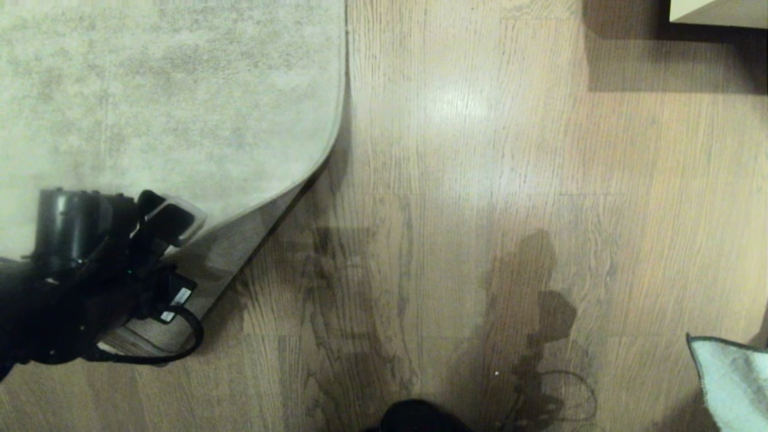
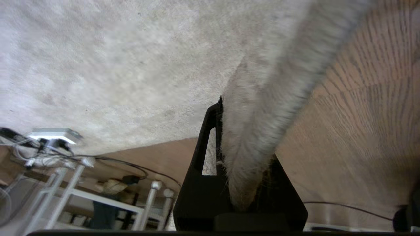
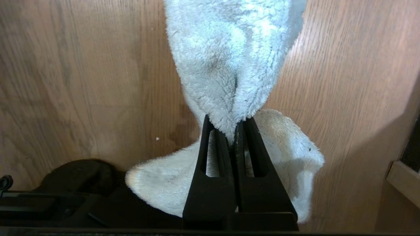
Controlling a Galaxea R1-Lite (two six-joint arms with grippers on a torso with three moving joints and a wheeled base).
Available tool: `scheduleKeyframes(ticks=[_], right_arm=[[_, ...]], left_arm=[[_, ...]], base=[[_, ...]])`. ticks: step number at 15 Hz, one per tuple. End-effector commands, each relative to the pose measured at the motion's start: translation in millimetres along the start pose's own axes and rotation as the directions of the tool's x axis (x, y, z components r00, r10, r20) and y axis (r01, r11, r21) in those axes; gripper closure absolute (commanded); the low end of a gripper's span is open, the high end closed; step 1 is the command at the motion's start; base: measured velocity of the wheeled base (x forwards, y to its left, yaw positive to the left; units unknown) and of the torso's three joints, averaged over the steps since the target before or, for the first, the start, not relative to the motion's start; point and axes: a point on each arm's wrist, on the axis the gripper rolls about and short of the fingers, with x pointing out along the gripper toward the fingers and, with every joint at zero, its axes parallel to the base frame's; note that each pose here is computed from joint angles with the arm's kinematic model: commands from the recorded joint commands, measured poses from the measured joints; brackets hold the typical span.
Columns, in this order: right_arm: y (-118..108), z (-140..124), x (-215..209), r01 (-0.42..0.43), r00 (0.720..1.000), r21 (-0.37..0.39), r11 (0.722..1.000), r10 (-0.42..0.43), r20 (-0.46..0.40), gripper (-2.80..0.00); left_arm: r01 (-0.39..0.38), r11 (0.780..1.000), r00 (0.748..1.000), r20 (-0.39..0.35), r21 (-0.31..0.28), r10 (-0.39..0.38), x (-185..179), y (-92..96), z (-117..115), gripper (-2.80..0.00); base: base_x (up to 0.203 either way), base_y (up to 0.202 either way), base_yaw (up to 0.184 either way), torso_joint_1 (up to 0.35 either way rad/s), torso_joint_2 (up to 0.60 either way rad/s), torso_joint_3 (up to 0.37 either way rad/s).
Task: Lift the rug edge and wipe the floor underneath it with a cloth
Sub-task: Lift up the carpet
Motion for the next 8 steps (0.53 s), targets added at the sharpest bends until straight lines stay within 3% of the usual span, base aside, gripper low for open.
scheduleKeyframes(ticks=[1,8], right_arm=[[0.1,0.1,0.1,0.001,1.0,-0.001,1.0,-0.001,0.0,0.0],[0.1,0.1,0.1,0.001,1.0,0.0,1.0,-0.001,0.0,0.0]], left_arm=[[-0.008,1.0,1.0,-0.001,-0.002,0.008,-0.2,1.3,-0.3,0.0],[-0.007,1.0,1.0,0.0,-0.001,0.007,-0.4,1.0,-0.1,0.0]], base=[[0.003,0.109,-0.012,0.006,0.0,0.002],[0.0,0.187,-0.002,0.003,0.0,0.002]])
